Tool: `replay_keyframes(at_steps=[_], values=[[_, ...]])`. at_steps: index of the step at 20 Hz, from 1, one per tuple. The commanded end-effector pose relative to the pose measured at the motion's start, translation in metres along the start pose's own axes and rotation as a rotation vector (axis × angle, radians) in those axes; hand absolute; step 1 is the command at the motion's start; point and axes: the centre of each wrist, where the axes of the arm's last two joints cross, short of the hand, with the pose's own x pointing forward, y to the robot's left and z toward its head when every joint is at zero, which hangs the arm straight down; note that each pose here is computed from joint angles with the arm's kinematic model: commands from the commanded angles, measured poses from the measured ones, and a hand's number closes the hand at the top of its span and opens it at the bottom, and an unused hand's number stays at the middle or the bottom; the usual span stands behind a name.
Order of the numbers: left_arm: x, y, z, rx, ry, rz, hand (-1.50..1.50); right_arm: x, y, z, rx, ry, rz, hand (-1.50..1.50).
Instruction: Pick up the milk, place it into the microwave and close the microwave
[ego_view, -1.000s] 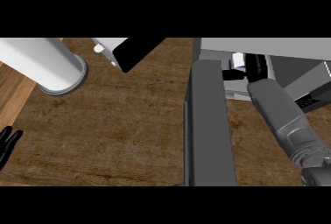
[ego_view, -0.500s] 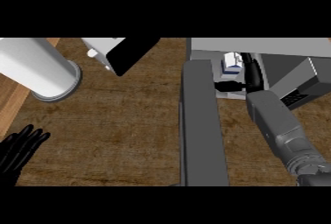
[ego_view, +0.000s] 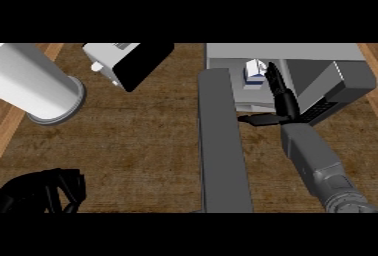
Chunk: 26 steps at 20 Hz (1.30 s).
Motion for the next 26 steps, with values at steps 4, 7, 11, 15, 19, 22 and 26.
replay_keyframes(at_steps=[4, 7, 11, 15, 19, 22, 26], values=[[-0.002, -0.033, -0.010, -0.043, 0.047, 0.047, 1.50, -0.028, -0.010, 0.050, 0.003, 0.027, -0.071, -1.50], [-0.008, -0.046, -0.026, -0.082, 0.054, 0.040, 1.50, -0.038, -0.008, 0.072, 0.020, 0.022, -0.078, -1.50], [-0.012, -0.046, -0.037, -0.145, 0.060, 0.010, 1.50, -0.047, -0.012, 0.102, 0.016, 0.035, -0.079, -1.50], [-0.019, -0.073, -0.072, -0.154, 0.031, -0.029, 1.50, -0.048, -0.048, 0.128, -0.038, 0.047, -0.066, -1.50], [-0.032, -0.094, -0.093, -0.232, 0.053, -0.061, 1.50, -0.049, -0.053, 0.169, -0.022, 0.046, -0.075, -1.50], [-0.047, -0.102, -0.102, -0.284, 0.052, -0.089, 1.50, -0.037, -0.063, 0.183, -0.007, 0.024, -0.063, -1.50], [-0.077, -0.128, -0.113, -0.388, 0.153, -0.117, 1.50, -0.026, -0.082, 0.205, -0.014, 0.025, -0.053, -1.50]])
